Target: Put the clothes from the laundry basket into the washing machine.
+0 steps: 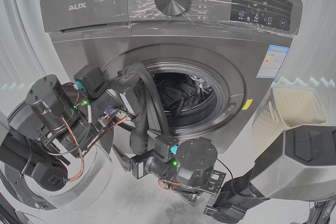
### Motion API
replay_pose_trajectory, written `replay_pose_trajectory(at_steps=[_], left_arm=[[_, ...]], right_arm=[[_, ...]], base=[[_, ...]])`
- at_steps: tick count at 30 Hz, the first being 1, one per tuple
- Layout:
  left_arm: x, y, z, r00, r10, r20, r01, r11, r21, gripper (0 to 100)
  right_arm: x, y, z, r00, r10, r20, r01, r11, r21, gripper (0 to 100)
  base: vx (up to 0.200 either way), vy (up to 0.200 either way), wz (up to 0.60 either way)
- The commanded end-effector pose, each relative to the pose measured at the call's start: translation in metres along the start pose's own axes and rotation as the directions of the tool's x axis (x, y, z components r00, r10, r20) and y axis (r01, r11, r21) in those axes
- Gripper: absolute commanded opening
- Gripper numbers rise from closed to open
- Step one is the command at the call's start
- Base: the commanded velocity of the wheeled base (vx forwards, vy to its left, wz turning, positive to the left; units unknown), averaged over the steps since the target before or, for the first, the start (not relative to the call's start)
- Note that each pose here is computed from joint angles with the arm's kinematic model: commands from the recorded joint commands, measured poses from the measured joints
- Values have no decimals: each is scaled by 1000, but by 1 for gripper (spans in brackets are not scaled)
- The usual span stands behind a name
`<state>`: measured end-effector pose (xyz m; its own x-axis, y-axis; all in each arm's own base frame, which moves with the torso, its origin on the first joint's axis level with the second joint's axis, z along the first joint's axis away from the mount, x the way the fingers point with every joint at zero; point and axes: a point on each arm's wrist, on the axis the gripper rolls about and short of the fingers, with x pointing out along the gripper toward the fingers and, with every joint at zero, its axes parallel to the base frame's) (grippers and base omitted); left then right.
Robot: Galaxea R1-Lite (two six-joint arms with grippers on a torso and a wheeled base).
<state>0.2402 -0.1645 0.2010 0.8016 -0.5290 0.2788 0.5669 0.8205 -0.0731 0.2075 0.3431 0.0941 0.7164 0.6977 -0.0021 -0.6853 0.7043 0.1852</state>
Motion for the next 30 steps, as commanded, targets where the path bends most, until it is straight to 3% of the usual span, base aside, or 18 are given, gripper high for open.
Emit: replay_pose_trajectory(at_steps=[1,6,12,15,30], left_arm=[[13,-16,-8,999,-29,-44,29,999,-18,0],[19,-22,-9,998,-41,-48,40,999,-30,0],[32,-22,-7,999,-27,-35,26,999,-29,0],[33,-22,-5,999,-26,-38,25,999,-29,0],[27,-20,2,999,-18,-27,17,999,-29,0]], right_arm=[[19,-15,-8,998,-70,6,70,998,2,100],[27,-29,-13,987,-162,11,162,987,-1,100],[28,-27,-13,985,-171,18,171,985,21,100],[30,-32,-16,982,-190,18,189,982,20,100],[38,-91,-9,944,-329,31,328,944,22,100]], base=[[0,0,0],[0,0,0],[0,0,0],[0,0,0],[0,0,0]])
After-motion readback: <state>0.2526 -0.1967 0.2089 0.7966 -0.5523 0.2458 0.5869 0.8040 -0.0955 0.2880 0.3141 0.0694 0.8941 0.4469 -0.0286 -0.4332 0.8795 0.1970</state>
